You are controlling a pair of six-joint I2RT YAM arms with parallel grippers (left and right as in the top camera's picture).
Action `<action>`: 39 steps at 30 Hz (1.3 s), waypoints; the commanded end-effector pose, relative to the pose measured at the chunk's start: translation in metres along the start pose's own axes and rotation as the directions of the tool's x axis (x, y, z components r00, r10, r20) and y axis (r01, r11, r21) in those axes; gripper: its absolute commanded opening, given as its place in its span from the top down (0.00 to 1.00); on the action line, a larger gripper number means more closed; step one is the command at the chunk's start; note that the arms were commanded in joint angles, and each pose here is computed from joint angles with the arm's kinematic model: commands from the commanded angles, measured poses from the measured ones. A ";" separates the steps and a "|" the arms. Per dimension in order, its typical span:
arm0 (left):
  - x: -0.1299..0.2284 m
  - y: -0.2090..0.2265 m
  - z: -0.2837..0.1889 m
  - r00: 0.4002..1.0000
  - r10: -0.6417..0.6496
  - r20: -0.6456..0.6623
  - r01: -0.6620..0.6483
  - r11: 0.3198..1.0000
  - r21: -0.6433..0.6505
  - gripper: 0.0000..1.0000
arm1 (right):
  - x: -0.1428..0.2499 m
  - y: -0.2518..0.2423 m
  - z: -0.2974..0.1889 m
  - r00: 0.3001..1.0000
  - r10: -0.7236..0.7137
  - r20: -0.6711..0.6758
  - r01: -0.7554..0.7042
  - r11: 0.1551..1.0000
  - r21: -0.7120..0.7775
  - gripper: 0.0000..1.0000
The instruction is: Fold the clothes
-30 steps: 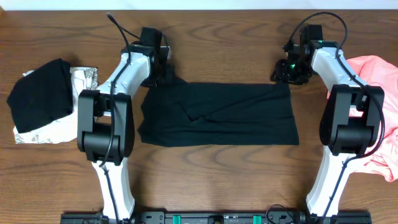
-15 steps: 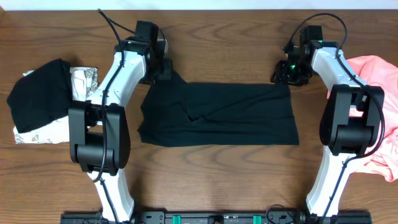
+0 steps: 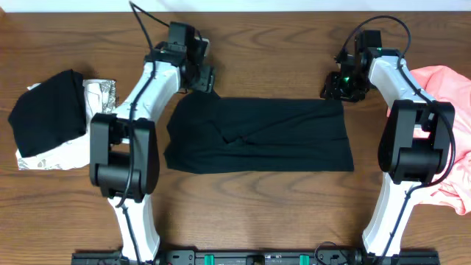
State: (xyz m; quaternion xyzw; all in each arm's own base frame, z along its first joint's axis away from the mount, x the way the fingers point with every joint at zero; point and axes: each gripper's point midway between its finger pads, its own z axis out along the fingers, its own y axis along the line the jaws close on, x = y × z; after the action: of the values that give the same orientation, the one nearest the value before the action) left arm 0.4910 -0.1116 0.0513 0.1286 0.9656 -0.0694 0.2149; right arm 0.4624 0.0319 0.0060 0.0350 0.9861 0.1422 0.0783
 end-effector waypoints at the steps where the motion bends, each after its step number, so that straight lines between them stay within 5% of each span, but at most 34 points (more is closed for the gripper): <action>1: 0.008 0.013 0.018 0.998 0.051 -0.031 -0.053 0.997 -0.057 0.28 | 0.001 -0.001 0.002 1.000 0.001 -0.007 -0.001 1.000 -0.005 0.54; 19: 0.031 -0.005 0.059 0.991 0.089 -0.103 -0.093 0.995 -0.032 0.29 | 0.002 0.000 0.002 1.000 0.002 -0.009 -0.002 1.000 -0.011 0.53; 22: 0.036 -0.007 0.060 0.988 0.091 -0.123 -0.095 0.995 -0.028 0.40 | 0.002 0.000 0.002 1.000 0.002 -0.011 -0.002 1.000 -0.011 0.53; 28: 0.047 -0.007 0.058 0.982 0.086 -0.167 -0.091 0.996 -0.023 0.88 | 0.002 0.000 0.002 1.000 0.002 -0.011 -0.002 1.000 -0.010 0.53; 39: 0.039 -0.009 0.038 0.986 0.076 -0.150 -0.081 0.996 -0.027 0.94 | 0.002 -0.001 0.002 1.000 0.003 -0.011 -0.003 1.000 -0.010 0.53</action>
State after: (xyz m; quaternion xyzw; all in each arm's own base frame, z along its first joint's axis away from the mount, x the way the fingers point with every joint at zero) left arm 0.4774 -0.1210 0.0017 0.1739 0.9713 -0.0338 0.1590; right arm 0.4615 0.0322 0.0059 0.0353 0.9862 0.1428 0.0764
